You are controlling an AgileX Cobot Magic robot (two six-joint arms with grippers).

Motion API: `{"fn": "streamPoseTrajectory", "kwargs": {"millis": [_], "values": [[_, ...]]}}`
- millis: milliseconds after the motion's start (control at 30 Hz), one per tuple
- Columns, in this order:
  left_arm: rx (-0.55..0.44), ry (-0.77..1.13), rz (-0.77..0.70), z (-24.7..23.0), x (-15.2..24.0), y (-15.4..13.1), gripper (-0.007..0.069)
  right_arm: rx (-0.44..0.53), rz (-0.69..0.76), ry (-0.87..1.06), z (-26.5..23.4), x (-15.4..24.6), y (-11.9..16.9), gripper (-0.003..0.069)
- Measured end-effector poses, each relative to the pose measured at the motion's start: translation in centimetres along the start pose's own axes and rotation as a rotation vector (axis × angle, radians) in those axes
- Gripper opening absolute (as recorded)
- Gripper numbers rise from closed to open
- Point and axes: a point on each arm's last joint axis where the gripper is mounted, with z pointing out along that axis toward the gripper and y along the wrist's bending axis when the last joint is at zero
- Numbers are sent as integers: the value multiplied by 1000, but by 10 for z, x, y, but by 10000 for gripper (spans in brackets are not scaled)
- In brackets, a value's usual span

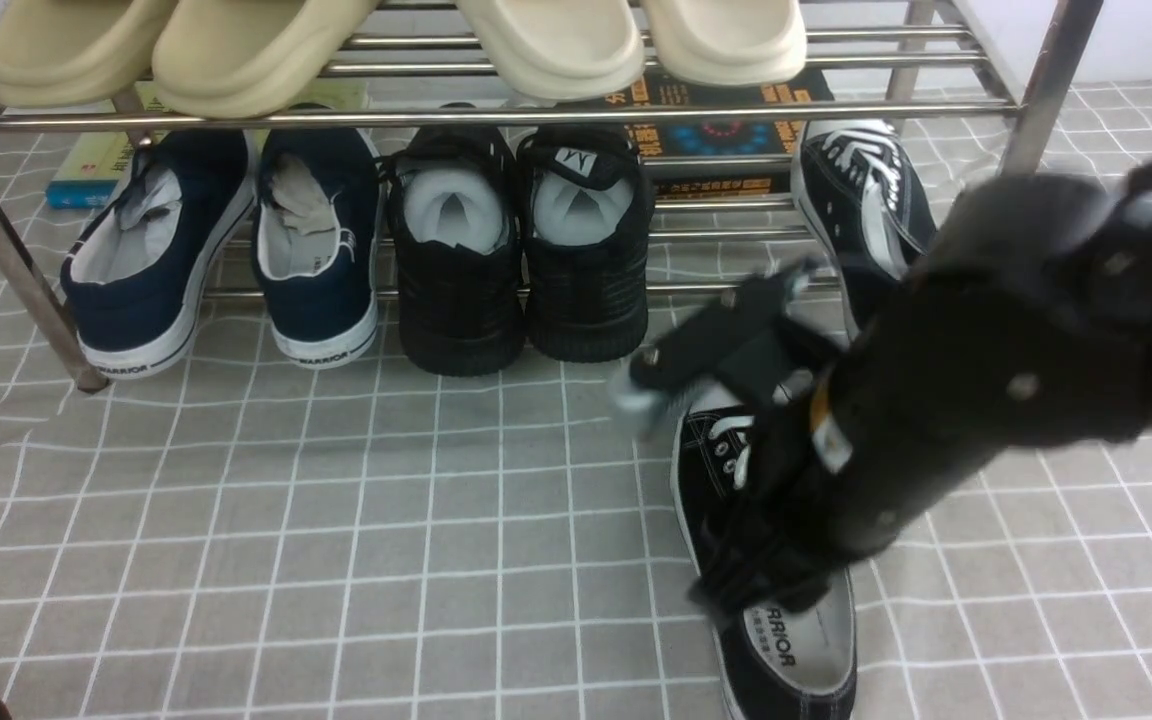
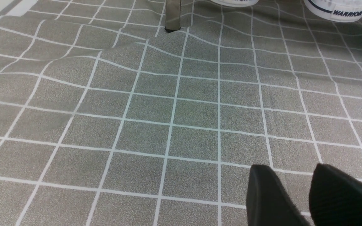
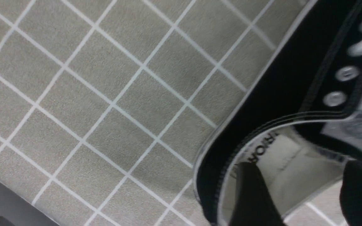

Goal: Take the shoes off the shelf with your hand from the grey coffee tablecloth.

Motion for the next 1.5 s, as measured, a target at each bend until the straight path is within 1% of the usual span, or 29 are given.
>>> {"fn": "streamPoseTrajectory", "kwargs": {"millis": [33, 67, 100, 133, 167, 200, 233, 267, 300, 367, 467, 500, 533, 600, 667, 733, 767, 800, 900, 1033, 1133, 1200, 1233, 1267, 1333, 1400, 1433, 1467, 1500], "values": [[0, 0, 0, 0, 0, 0, 240, 2, -1, -2, -2, -1, -1, 374], [0, 0, 0, 0, 0, 0, 240, 21, 4, -5, -16, -5, -12, 310], [0, 0, 0, 0, 0, 0, 240, 22, 4, -4, -17, -5, -12, 299], [0, 0, 0, 0, 0, 0, 240, 37, 11, 5, -23, -7, -22, 216], [0, 0, 0, 0, 0, 0, 240, 59, 24, 7, -27, -9, -36, 90], [0, 0, 0, 0, 0, 0, 240, 73, 38, -2, -28, -10, -46, 35], [0, 0, 0, 0, 0, 0, 240, 86, 54, -17, -27, -12, -55, 2], [0, 0, 0, 0, 0, 0, 240, 88, 58, -22, -27, -13, -57, 2], [0, 0, 0, 0, 0, 0, 240, 104, 89, -63, -25, -17, -70, -10], [0, 0, 0, 0, 0, 0, 240, 123, 127, -132, -21, -24, -87, -3], [0, 0, 0, 0, 0, 0, 240, 153, 183, -199, -14, -32, -112, 48], [0, 0, 0, 0, 0, 0, 240, 157, 189, -205, -13, -33, -115, 62], [0, 0, 0, 0, 0, 0, 240, 172, 210, -232, -6, -37, -126, 132], [0, 0, 0, 0, 0, 0, 240, 182, 222, -239, -1, -38, -134, 185], [0, 0, 0, 0, 0, 0, 240, 201, 235, -256, 13, -41, -148, 298], [0, 0, 0, 0, 0, 0, 240, 218, 230, -260, 26, -44, -156, 365], [0, 0, 0, 0, 0, 0, 240, 219, 228, -260, 29, -45, -157, 370], [0, 0, 0, 0, 0, 0, 240, 229, 223, -253, 42, -46, -162, 403], [0, 0, 0, 0, 0, 0, 240, 233, 214, -254, 58, -49, -166, 416], [0, 0, 0, 0, 0, 0, 240, 233, 204, -238, 74, -50, -168, 351], [0, 0, 0, 0, 0, 0, 240, 239, 194, -210, 70, -47, -166, 169], [0, 0, 0, 0, 0, 0, 240, 237, 182, -189, 54, -45, -157, 36], [0, 0, 0, 0, 0, 0, 240, 228, 180, -173, 43, -42, -151, 13], [0, 0, 0, 0, 0, 0, 240, 225, 179, -163, 43, -42, -149, 13], [0, 0, 0, 0, 0, 0, 240, 185, 179, -136, 5, -32, -128, 4], [0, 0, 0, 0, 0, 0, 240, 150, 184, -128, -21, -23, -114, 4], [0, 0, 0, 0, 0, 0, 240, 147, 187, -127, -23, -22, -113, 4], [0, 0, 0, 0, 0, 0, 240, 113, 201, -118, -43, -10, -105, 4], [0, 0, 0, 0, 0, 0, 240, 95, 215, -104, -50, -2, -101, 4]]}}
